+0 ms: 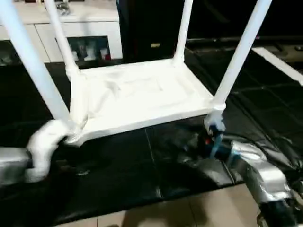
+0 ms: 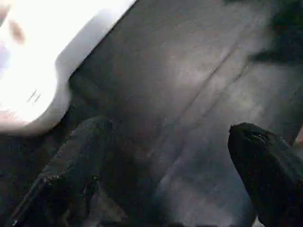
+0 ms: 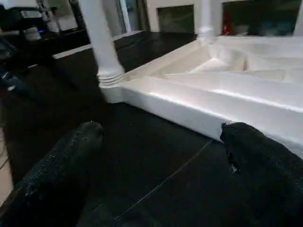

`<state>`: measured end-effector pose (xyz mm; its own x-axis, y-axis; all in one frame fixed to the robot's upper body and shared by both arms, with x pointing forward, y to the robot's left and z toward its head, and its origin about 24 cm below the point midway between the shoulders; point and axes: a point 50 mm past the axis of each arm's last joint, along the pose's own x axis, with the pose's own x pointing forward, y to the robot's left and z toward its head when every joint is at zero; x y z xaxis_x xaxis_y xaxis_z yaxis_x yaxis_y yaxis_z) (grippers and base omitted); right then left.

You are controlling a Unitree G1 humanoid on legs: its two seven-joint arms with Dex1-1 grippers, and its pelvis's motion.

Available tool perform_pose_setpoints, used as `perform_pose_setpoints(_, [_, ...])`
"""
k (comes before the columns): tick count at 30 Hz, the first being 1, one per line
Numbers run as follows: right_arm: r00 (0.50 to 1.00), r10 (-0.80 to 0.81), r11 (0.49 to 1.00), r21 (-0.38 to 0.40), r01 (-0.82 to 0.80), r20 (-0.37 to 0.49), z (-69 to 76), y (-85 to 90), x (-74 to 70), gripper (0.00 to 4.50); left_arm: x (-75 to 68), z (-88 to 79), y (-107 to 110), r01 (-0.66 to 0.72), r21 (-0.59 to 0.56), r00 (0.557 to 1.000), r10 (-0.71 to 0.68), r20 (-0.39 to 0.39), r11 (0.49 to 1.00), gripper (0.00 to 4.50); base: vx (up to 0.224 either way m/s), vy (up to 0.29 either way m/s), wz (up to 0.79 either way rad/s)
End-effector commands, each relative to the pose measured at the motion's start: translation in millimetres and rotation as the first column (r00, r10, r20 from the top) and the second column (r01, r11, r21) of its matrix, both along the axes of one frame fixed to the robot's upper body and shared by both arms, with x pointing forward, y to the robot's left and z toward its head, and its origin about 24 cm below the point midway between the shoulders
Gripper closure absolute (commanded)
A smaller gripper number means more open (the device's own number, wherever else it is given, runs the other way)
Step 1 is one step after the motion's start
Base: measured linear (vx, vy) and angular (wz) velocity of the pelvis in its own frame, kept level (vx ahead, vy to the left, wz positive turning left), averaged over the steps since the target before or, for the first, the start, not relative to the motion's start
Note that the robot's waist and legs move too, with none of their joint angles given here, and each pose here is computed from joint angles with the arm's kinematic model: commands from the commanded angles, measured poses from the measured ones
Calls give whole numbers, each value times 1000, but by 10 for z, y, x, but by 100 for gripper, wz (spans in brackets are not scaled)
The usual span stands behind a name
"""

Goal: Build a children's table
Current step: Rotate table base

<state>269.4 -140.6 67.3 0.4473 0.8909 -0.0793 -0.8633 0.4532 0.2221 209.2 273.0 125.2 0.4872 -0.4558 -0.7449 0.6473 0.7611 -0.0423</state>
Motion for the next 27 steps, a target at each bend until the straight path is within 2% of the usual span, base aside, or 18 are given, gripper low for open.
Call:
perform_pose_setpoints(1, [1000, 7, 1000, 4, -7, 9, 57, 3, 7, 0, 20, 95, 170, -75, 68, 997, 73, 36, 995, 4, 0, 0, 0])
perform_pose_setpoints(4, [1000, 1, 1000, 1, -1, 9, 65, 7, 21, 0, 56, 155, 268, -110, 86, 992, 103, 78, 990, 4, 0, 0, 0])
perform_pose_setpoints(8, [999, 47, 999, 16, -47, -17, 73, 38, -27, 0, 180, 252, 354, -127, 90, 971, 105, 216, 988, 4, 0, 0, 0])
perform_pose_setpoints(11, [996, 78, 997, 10, -78, -36, 52, 56, -58, 0, 263, 270, 376, -140, 30, 956, 128, 263, 990, 4, 0, 0, 0])
perform_pose_setpoints(18, [1000, 3, 999, -36, -3, -13, 14, 51, 30, 0, 489, 250, 321, -141, -101, 921, 168, 353, 985, 4, 0, 0, 0])
perform_pose_setpoints(19, [999, -30, 998, -58, 30, -9, -8, 60, 65, 0, 568, 243, 291, -145, -148, 904, 192, 382, 978, 4, 0, 0, 0])
perform_pose_setpoints(20, [999, -32, 998, -59, 31, -9, -9, 61, 67, 0, 572, 243, 289, -145, -150, 903, 193, 383, 978, 4, 0, 0, 0])
perform_pose_setpoints(21, [995, -99, 990, -96, 99, 6, -42, 66, 134, 0, 667, 240, 245, -149, -205, 881, 224, 417, 967, 4, 0, 0, 0])
perform_pose_setpoints(24, [982, -190, 973, -128, 190, 7, -84, 63, 217, 0, 745, 245, 209, -149, -256, 861, 253, 441, 955, 4, 0, 0, 0])
perform_pose_setpoints(27, [943, -332, 919, -220, 327, 17, -198, 45, 328, 0, 830, 257, 98, -108, -342, 857, 262, 444, 934, 4, 0, 0, 0])
